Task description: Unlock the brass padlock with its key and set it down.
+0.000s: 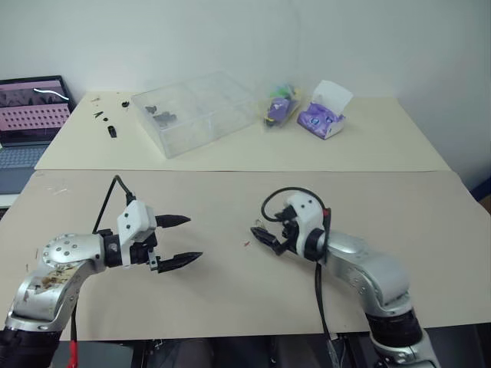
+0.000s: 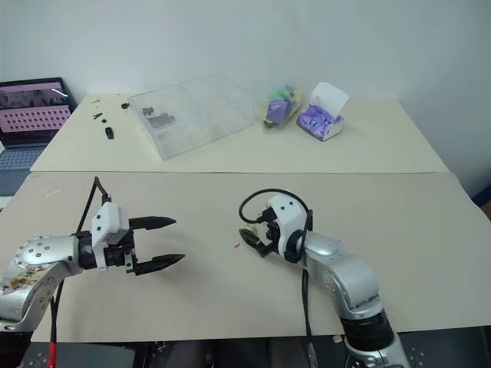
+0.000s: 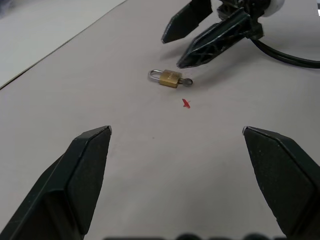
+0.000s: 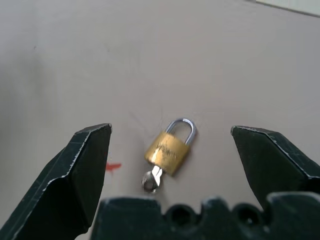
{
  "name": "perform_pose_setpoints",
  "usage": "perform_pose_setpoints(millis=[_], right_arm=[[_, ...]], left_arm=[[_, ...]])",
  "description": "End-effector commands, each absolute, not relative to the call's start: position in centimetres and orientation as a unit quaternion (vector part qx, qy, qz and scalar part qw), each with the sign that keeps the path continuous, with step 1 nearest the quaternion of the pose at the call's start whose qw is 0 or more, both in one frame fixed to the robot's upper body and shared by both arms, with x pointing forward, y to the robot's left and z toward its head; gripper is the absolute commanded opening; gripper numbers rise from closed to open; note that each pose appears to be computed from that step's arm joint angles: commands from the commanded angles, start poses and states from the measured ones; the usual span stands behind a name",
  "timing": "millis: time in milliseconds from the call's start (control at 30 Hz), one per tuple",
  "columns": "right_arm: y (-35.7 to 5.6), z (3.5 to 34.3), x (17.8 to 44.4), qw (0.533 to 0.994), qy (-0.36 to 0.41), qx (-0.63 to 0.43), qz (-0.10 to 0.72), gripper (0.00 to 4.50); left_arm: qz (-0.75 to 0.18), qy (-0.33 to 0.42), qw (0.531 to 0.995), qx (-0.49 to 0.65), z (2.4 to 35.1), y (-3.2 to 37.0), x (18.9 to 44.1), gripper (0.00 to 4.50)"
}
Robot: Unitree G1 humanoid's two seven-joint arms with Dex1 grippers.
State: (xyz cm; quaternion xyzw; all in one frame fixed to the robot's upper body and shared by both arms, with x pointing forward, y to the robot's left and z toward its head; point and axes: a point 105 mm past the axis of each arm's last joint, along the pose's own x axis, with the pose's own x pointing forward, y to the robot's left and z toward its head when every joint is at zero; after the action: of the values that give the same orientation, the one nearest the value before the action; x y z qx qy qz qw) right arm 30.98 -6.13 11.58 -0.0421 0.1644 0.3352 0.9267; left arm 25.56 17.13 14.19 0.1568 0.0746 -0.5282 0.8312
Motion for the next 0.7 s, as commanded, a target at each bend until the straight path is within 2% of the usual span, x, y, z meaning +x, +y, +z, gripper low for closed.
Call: perform_pose_setpoints(millis=[33, 133, 467, 700], right_arm=[[-5.8, 12.2, 31.5, 0.936, 0.164, -0.041, 0.309, 4.5], [-5.1, 12.4, 31.1, 0.937, 0.172, -0.039, 0.301, 4.5], [-4.5, 9.9, 30.0, 0.932, 0.226, -0.13, 0.251, 4.5], [-4.0, 9.5, 30.3, 0.936, 0.228, -0.115, 0.245, 4.5]], left_arm=[[-0.54, 0.058, 0.821, 0.175, 15.1, 16.7, 25.5, 4.48], [-0.54, 0.06, 0.819, 0.183, 15.3, 16.9, 25.8, 4.48], [-0.55, 0.064, 0.807, 0.206, 17.1, 17.7, 26.3, 4.48], [-0.551, 0.06, 0.804, 0.214, 17.6, 17.5, 26.7, 4.48]])
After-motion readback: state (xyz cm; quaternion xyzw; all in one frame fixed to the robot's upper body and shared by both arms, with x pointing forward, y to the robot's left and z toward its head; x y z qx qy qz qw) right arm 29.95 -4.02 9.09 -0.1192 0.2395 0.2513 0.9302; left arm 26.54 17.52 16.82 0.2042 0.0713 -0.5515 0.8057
